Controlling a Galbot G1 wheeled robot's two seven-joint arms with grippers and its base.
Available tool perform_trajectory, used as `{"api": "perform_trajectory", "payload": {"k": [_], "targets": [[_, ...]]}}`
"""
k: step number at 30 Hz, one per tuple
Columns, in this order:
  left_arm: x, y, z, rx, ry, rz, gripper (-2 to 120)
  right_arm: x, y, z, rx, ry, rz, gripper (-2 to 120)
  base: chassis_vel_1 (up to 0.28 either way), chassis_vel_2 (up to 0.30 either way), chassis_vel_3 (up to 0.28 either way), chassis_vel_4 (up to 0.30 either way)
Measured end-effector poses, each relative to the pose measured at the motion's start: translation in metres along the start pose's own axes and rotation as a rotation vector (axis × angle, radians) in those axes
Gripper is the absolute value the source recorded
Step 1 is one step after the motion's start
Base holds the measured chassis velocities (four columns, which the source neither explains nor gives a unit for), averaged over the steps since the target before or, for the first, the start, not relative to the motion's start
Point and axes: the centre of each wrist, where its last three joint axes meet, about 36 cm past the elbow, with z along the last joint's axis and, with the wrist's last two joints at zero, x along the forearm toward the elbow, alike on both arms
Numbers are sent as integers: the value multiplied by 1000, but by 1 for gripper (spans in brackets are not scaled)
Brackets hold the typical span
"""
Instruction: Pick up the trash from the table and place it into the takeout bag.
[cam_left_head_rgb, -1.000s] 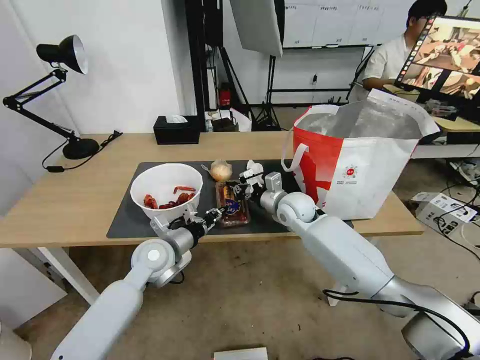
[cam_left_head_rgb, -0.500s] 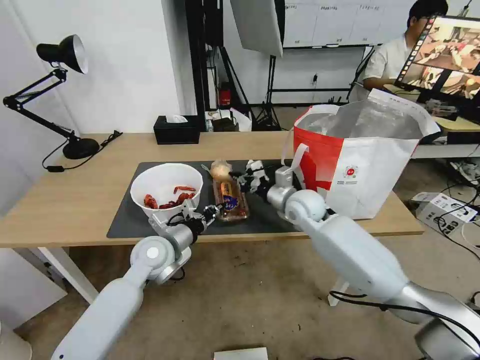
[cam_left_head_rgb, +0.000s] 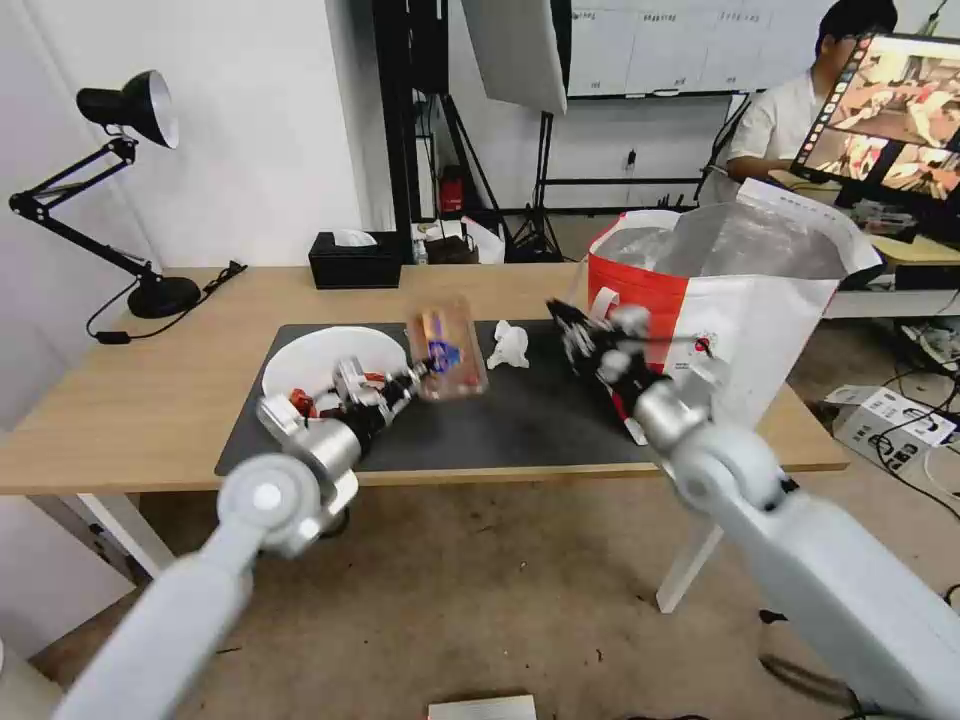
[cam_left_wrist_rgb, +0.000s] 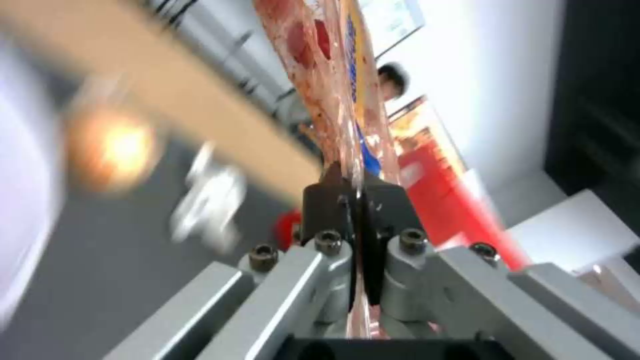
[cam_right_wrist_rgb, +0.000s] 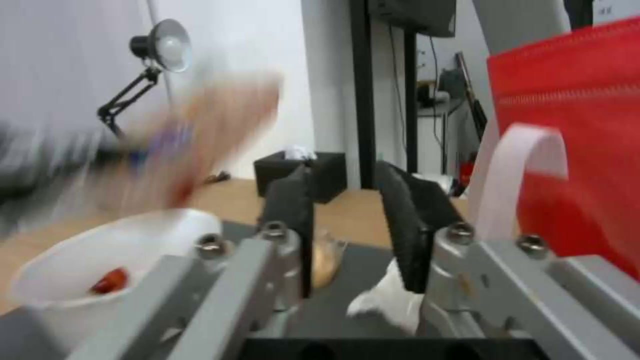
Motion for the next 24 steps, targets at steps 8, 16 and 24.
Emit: {"api": "perform_trajectory", "payload": {"k": [8,16,24], "targets": [[-44,-58,-56,-189,-45,194,0,92,31,36,-24,-29,48,59,0,0,0,0],[-108,-110,-43,-279,-35,311,0,154,53,83,34,-58,129,85,0,0,0,0],[-195,-164,10,-478,-38,336,0,190,75,114,77,-49,168,100,0,0,0,0]]}}
